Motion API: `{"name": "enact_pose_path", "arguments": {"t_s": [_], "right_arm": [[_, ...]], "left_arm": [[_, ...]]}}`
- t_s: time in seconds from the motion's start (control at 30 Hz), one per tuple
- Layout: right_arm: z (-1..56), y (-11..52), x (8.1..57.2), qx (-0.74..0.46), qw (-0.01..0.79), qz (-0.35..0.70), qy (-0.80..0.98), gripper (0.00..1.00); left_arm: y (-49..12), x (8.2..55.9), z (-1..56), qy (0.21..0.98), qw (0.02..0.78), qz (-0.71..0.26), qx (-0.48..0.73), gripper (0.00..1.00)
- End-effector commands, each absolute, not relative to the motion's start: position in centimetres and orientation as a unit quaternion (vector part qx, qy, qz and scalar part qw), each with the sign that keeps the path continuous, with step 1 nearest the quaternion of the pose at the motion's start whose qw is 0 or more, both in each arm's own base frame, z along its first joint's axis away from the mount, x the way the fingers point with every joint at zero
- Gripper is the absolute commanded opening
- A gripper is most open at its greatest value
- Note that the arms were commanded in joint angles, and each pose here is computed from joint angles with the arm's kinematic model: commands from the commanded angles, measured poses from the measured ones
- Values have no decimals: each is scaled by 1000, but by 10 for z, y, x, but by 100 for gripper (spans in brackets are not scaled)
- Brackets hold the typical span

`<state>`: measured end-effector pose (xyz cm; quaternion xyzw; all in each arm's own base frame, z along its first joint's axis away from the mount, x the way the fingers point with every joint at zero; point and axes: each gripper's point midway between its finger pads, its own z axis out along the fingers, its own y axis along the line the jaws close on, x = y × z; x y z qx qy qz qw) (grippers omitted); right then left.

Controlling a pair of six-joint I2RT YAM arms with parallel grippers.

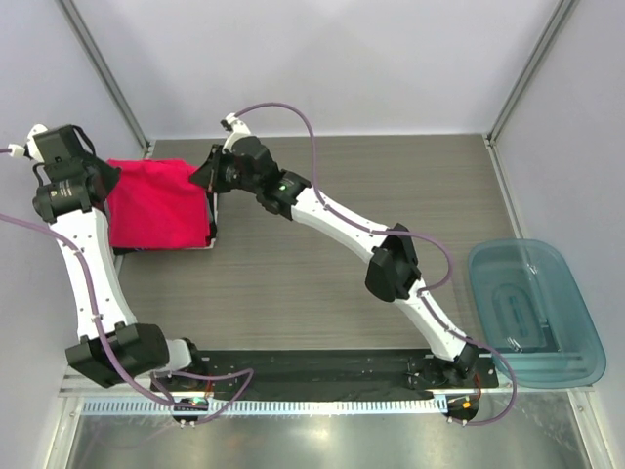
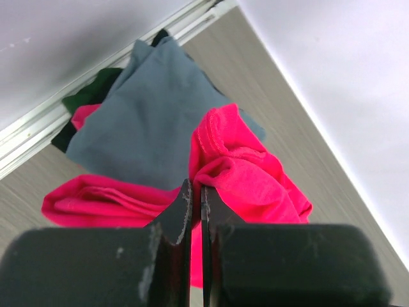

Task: Fold and stack the t-shirts
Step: Neatly place the folded tshirt to the corner

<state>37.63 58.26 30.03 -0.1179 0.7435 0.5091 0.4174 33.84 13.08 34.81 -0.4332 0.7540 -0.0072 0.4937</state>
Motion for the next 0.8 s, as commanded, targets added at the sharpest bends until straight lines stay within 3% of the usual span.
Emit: {"name": "enact_pose_path", "arguments": {"t_s": [0.0,0.47,0.77], "right_arm": [[363,585,387,-82,477,551,680,1],[372,592,416,-35,535,566,627,1],[347,600,427,-20,538,568,622,1]], "left_arm": [[149,347,359,731,522,-7,-440,0],[179,379,341,723,514,-25,-461,0],[198,397,321,714,516,-23,-473,0]]}}
